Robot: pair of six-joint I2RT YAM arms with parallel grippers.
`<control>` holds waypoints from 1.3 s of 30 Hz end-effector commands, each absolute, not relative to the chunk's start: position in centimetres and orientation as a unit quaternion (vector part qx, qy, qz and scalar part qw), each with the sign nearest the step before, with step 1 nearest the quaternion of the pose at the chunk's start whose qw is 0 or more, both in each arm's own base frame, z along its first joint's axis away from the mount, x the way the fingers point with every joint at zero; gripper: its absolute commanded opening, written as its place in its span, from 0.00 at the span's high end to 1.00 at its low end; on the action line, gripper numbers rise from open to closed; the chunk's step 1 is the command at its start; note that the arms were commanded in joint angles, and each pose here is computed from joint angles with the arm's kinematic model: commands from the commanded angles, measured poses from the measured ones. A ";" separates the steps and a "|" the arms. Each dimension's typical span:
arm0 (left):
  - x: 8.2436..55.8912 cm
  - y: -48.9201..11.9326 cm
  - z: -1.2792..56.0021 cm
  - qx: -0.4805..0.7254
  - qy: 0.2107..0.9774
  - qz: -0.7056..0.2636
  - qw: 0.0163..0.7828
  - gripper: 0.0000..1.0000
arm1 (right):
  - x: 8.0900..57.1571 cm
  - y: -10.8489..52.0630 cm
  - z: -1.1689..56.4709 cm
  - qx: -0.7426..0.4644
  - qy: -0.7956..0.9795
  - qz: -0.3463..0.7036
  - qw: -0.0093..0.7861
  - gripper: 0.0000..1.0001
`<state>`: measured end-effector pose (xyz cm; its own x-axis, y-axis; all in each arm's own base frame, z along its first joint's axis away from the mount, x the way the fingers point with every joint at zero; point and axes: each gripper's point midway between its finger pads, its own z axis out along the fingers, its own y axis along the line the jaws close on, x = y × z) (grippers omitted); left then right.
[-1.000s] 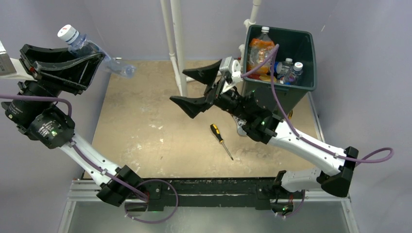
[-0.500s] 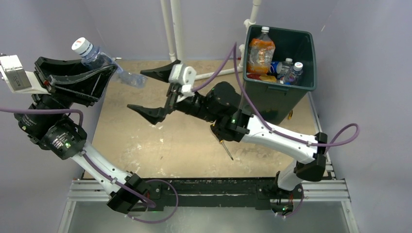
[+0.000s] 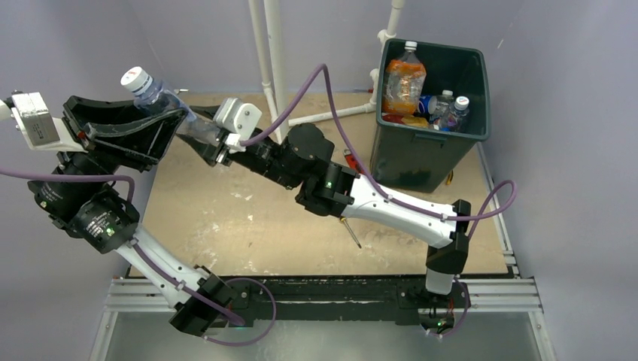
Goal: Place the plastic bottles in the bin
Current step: Pick up the plastic bottle from the corner of the board, then place the plastic bottle in the trash bin.
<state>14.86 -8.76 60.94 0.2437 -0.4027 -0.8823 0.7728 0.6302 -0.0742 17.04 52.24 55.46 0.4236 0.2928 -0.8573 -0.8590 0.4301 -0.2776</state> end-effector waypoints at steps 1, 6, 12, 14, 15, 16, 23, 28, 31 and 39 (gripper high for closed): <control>12.4 -11.7 57.9 0.240 0.502 -0.410 0.723 1.00 | 17.1 50.3 59.1 -0.341 0.358 0.373 0.785 0.59; 13.0 -11.2 57.1 0.232 0.515 -0.402 0.721 0.60 | 17.6 48.8 58.9 -0.330 0.372 0.357 0.791 0.88; 15.2 -9.0 55.3 0.201 0.552 -0.397 0.706 0.06 | 18.8 42.3 58.3 -0.295 0.423 0.300 0.802 0.95; 16.7 -7.5 54.0 0.177 0.566 -0.398 0.700 0.03 | 19.6 39.0 57.8 -0.269 0.451 0.270 0.807 0.95; 17.5 -6.5 53.2 0.163 0.571 -0.403 0.697 0.02 | 20.2 36.9 57.7 -0.247 0.466 0.249 0.812 0.95; 18.2 -5.7 52.4 0.150 0.576 -0.407 0.693 0.01 | 20.8 35.0 57.6 -0.230 0.478 0.233 0.815 0.96; 20.7 -2.7 48.4 0.132 0.601 -0.381 0.691 0.01 | 29.2 20.6 56.0 -0.063 0.578 0.101 0.808 0.96; 20.3 -2.9 46.4 0.149 0.618 -0.319 0.703 0.01 | 36.4 12.8 53.4 0.030 0.630 0.038 0.775 0.96; 22.1 -0.4 44.7 0.101 0.642 -0.313 0.692 0.01 | 39.7 9.8 51.1 0.074 0.654 0.031 0.752 0.96; 25.7 9.3 34.4 -0.002 0.766 -0.132 0.629 0.01 | 44.9 4.4 45.9 0.130 0.694 0.012 0.708 0.95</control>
<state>25.15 4.84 45.34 0.0391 -0.2080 -0.9773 0.3754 0.9095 -0.1786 44.75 5.71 45.25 0.0211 0.0992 -0.9948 0.1801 0.9784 0.1014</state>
